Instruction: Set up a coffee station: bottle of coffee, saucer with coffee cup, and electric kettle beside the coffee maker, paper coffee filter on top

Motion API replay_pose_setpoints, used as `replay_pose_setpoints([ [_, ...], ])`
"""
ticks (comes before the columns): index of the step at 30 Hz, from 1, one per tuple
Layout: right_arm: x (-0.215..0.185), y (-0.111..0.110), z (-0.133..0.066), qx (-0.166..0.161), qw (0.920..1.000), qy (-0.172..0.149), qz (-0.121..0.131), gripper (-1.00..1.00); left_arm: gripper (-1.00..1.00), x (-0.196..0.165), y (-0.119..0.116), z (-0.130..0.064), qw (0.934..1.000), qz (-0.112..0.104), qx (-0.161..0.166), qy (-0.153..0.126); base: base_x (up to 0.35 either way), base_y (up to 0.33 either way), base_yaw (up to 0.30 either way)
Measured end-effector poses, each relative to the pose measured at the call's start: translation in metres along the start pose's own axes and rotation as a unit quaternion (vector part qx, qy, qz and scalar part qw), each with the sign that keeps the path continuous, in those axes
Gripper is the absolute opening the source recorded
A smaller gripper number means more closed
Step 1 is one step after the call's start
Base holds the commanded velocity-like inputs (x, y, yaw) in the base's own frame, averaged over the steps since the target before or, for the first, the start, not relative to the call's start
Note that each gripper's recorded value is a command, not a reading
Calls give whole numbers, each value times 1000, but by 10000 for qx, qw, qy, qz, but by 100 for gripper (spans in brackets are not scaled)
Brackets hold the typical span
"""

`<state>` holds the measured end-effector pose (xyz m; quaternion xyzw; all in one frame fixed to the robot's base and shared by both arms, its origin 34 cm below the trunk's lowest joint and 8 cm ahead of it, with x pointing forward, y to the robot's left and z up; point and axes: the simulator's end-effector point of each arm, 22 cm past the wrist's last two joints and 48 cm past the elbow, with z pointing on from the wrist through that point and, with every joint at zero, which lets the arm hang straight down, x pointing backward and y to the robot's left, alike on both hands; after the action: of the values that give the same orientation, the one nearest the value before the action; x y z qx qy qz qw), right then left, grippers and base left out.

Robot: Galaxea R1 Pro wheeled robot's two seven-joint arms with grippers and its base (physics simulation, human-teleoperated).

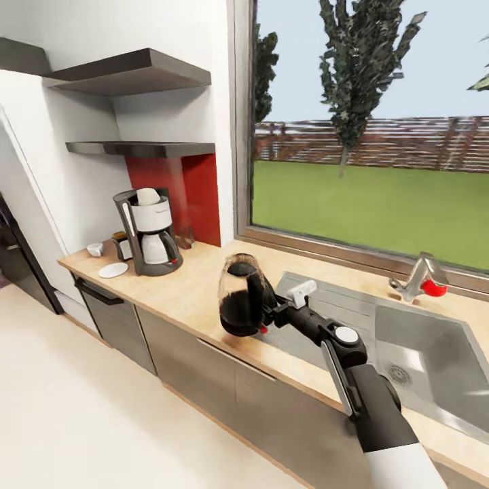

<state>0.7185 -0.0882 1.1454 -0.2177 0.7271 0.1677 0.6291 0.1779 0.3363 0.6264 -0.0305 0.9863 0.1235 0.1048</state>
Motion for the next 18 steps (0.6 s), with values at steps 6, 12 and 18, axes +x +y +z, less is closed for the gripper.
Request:
replay_pose_setpoints([
  [6,1,0,0,-3,10000,5,4,-100,100,0,0,0,10000,0,0,0,248,246,269],
  [12,5,-2,0,17,10000,53,-4,-100,100,0,0,0,10000,0,1,-4,279,227,51],
  [18,27,-3,5,23,9996,264,99,-100,100,0,0,0,10000,0,1,-2,284,218,1],
])
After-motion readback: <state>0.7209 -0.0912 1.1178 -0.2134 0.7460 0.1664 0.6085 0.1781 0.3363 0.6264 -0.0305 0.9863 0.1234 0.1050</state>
